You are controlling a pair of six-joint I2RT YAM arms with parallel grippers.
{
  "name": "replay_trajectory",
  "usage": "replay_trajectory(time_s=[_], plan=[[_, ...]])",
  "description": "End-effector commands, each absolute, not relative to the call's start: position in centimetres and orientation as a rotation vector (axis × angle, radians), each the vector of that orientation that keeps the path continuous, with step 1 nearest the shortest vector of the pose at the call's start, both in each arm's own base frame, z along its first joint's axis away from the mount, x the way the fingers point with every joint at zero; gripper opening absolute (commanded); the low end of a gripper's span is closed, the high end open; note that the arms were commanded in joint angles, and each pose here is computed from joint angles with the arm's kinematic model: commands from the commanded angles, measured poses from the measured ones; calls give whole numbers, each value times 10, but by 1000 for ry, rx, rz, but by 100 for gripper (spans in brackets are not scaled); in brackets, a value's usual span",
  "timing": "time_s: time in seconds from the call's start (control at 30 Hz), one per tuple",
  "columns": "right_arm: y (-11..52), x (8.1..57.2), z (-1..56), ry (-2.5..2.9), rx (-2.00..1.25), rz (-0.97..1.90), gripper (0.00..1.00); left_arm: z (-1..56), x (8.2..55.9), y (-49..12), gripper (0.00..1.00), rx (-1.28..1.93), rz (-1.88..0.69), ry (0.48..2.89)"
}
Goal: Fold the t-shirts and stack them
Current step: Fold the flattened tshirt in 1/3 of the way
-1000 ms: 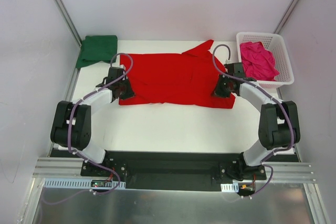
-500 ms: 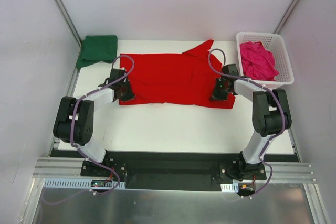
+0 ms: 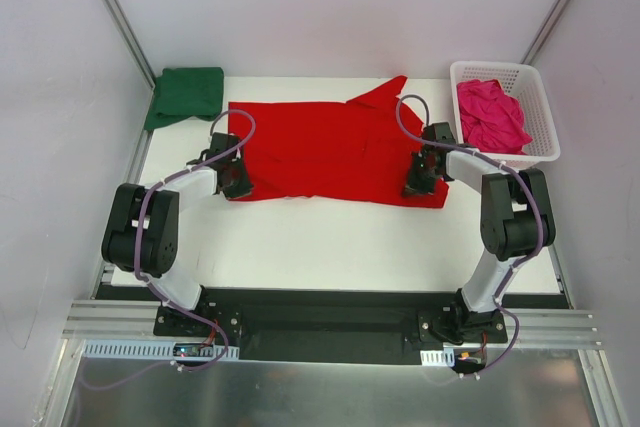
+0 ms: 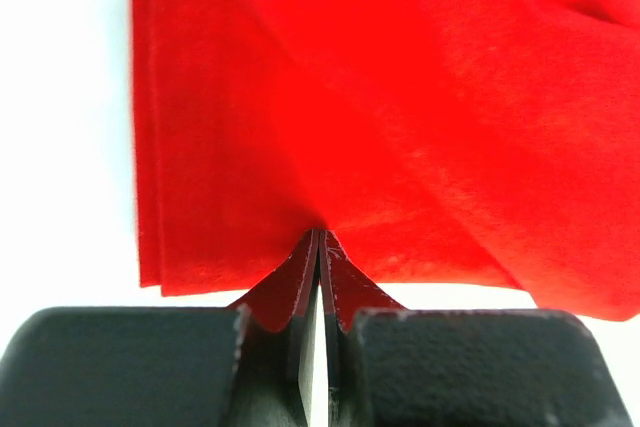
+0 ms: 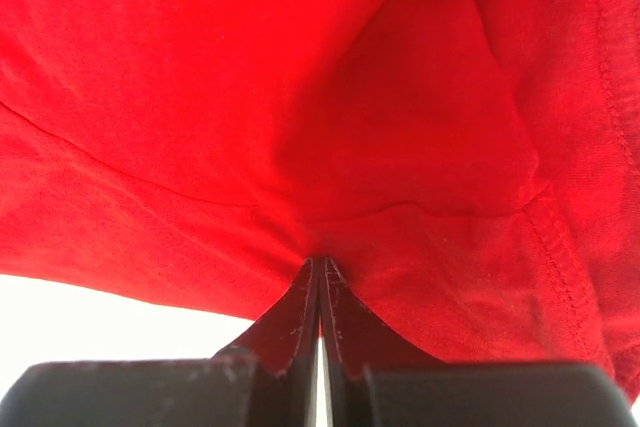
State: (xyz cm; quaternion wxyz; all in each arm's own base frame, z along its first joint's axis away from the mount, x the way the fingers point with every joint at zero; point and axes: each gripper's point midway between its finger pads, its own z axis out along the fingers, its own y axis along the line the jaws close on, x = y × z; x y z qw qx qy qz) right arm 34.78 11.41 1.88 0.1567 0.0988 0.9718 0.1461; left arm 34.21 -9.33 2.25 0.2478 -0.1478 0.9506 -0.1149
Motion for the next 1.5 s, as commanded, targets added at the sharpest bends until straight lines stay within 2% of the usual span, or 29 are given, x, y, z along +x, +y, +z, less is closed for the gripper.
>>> replay_trajectory(time_s=[0.0, 0.47, 1.03, 1.47], plan=[[108, 339, 26, 2804, 256, 371, 2, 20, 338, -80, 0, -403, -189, 2627], [106, 315, 25, 2847, 249, 375, 2, -1, 313, -54, 0, -537, -91, 2736], [97, 292, 17, 2922, 259, 312, 2, 7, 270, -43, 0, -587, -43, 2754], [78, 283, 20, 2948, 252, 170, 3, 17, 262, -26, 0, -625, 29, 2754]])
